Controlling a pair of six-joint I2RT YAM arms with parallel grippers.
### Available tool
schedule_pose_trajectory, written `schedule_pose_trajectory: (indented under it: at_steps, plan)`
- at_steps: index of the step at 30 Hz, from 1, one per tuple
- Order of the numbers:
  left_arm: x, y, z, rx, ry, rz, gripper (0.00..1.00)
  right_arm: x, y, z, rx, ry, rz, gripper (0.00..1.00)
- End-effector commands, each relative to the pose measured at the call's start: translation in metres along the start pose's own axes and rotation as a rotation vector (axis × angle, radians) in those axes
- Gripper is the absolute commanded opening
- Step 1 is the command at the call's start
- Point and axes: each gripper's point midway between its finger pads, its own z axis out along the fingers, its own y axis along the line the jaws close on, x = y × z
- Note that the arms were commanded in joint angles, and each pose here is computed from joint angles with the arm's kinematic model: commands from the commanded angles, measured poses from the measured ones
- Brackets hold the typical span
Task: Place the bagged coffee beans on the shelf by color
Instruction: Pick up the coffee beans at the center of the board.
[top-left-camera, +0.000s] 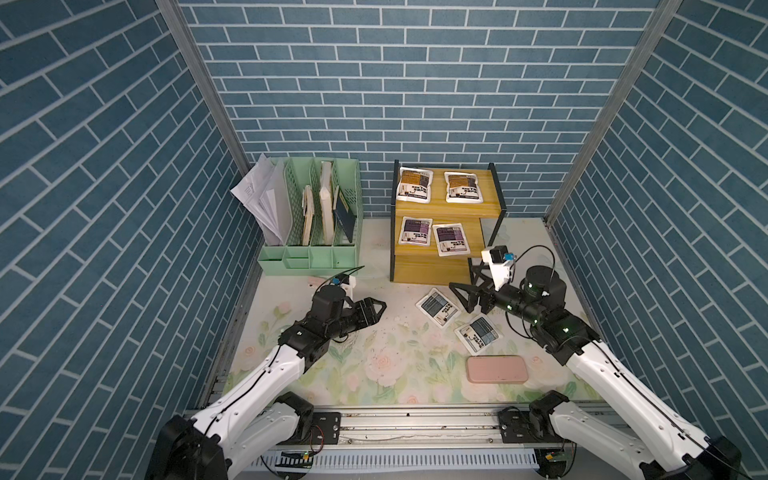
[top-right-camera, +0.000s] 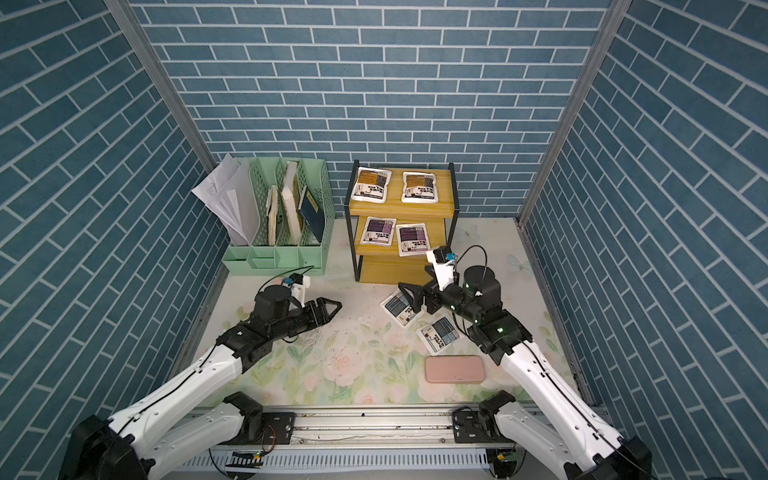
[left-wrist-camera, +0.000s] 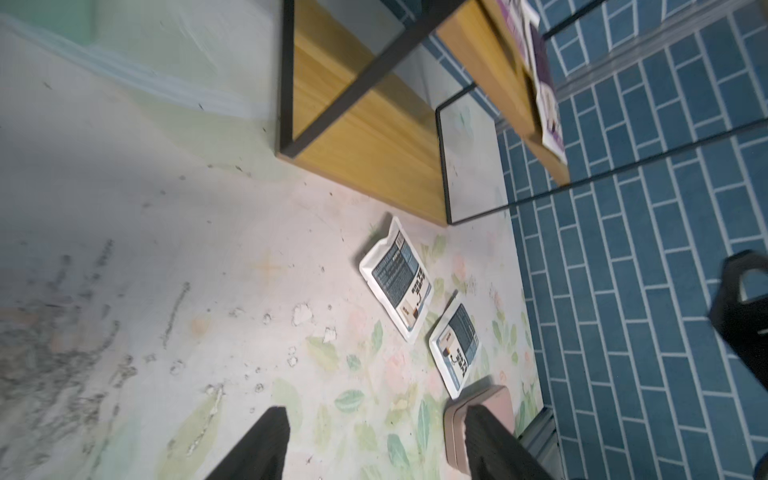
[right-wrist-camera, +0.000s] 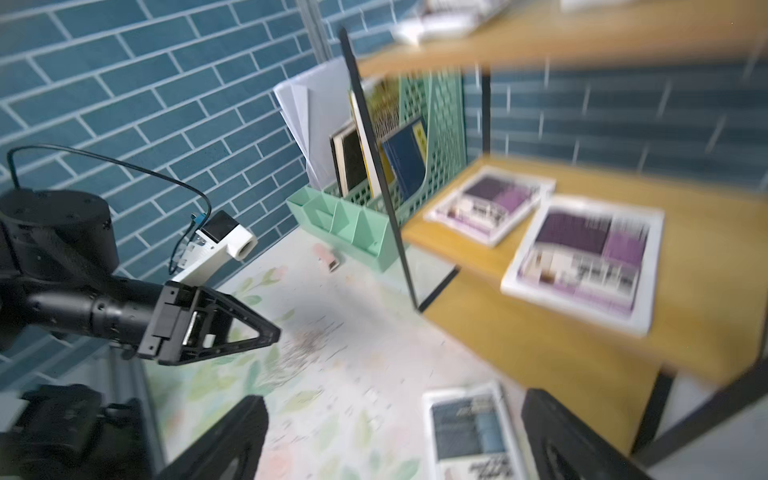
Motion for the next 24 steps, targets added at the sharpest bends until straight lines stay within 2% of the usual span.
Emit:
schedule_pose_trajectory:
  at_steps: [1,3,6,11,17,24]
  plan:
    - [0.004,-0.013,0.017,0.048,-0.035,-0.081,0.68,0.063,-0.046,-0.004,0.241,0.147,0.405,0.85]
    - [0.020,-0.012,0.030,0.053,-0.016,-0.102,0.66,0.079,-0.076,-0.002,0.408,0.228,0.382,0.71]
    - [0.033,-0.021,0.050,0.073,0.016,-0.103,0.64,0.091,-0.096,0.024,0.447,0.279,0.351,0.60]
    - [0.039,-0.026,0.076,0.103,0.019,-0.139,0.60,0.109,-0.134,0.062,0.524,0.360,0.250,0.55]
    - [0.047,-0.022,0.106,0.111,0.052,-0.194,0.51,0.129,-0.148,0.091,0.485,0.412,0.225,0.53]
    - [0.053,-0.012,0.126,0.069,0.078,-0.190,0.51,0.155,-0.121,0.108,0.274,0.447,0.279,0.54]
